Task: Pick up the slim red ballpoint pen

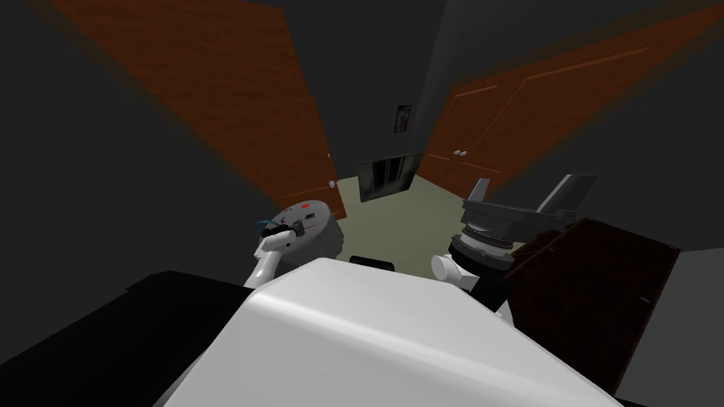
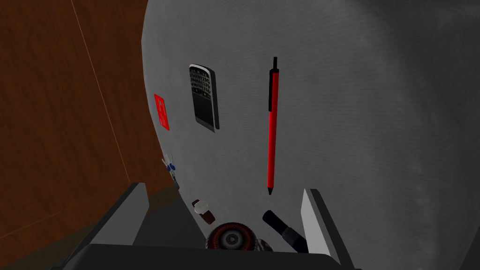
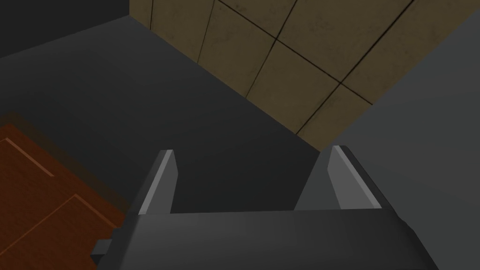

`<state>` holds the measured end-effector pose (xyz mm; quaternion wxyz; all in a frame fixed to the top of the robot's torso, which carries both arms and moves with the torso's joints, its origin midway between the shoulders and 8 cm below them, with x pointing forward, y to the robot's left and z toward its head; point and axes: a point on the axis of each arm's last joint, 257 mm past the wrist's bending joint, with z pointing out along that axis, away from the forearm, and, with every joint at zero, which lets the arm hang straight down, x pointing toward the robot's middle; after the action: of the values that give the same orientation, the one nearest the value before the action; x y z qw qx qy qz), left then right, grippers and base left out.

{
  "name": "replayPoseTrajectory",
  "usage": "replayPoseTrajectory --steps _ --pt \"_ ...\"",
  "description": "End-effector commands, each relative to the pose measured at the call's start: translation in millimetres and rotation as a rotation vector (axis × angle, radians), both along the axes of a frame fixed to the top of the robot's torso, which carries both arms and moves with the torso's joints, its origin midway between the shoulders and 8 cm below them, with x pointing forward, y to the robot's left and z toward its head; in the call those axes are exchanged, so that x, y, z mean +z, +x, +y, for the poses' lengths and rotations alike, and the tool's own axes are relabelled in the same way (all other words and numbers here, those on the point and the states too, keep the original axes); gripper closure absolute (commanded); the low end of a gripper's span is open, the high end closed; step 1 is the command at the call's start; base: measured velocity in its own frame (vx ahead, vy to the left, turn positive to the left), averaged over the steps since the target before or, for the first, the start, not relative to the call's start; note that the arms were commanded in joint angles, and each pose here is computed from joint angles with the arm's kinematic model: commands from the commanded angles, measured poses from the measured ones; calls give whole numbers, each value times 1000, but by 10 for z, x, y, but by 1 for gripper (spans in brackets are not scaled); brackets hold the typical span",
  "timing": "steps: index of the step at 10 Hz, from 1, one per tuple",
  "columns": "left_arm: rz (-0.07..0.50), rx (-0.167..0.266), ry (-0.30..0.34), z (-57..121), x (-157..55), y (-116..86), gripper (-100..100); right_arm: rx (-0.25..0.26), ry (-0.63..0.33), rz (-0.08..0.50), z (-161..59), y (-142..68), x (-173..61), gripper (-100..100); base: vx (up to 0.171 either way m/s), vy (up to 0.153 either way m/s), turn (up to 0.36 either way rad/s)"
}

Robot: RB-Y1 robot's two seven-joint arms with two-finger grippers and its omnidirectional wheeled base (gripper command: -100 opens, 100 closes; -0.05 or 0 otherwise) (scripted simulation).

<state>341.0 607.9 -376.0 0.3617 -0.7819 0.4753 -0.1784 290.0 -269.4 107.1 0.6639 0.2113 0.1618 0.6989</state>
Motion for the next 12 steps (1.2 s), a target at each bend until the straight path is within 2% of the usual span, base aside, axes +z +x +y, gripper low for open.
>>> replayPoseTrajectory --steps 1,7,11,12 --pt "52 23 -30 86 -115 -109 -100 0 0 0 0 0 0 0 67 -26 -87" --pt "233 79 -146 161 -532 -525 -100 0 0 0 0 0 0 0 67 4 -53" --pt "338 102 -224 122 -743 -777 -100 0 0 0 0 0 0 0 70 18 -43" --pt "349 103 -232 107 -765 -809 -100 0 0 0 0 0 0 0 56 24 -27"
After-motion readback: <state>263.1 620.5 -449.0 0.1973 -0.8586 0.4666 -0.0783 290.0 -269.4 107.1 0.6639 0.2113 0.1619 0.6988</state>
